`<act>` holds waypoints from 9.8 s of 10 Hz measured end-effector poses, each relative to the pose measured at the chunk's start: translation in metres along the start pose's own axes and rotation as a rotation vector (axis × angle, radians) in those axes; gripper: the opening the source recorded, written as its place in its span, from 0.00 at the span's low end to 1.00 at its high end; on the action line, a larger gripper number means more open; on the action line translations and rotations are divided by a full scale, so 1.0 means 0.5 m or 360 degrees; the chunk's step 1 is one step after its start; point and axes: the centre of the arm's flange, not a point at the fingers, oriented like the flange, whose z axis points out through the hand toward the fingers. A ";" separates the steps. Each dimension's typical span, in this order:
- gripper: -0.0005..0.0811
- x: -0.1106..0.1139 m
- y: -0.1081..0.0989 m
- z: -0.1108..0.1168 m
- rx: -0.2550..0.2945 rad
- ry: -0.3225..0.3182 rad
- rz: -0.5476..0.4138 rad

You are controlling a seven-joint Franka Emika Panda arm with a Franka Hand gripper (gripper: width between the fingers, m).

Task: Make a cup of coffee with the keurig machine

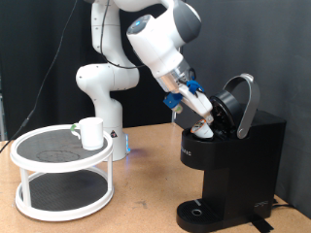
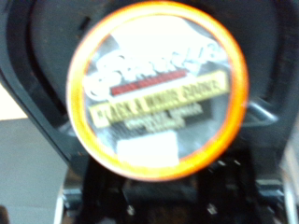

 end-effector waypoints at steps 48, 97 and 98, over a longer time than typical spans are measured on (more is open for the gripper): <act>0.91 0.021 0.024 0.059 0.0030 0.0071 0.0028; 0.09 -0.243 0.261 0.039 -0.0086 0.0085 -0.0196; 0.03 -0.234 0.251 0.045 -0.0082 0.0099 -0.0183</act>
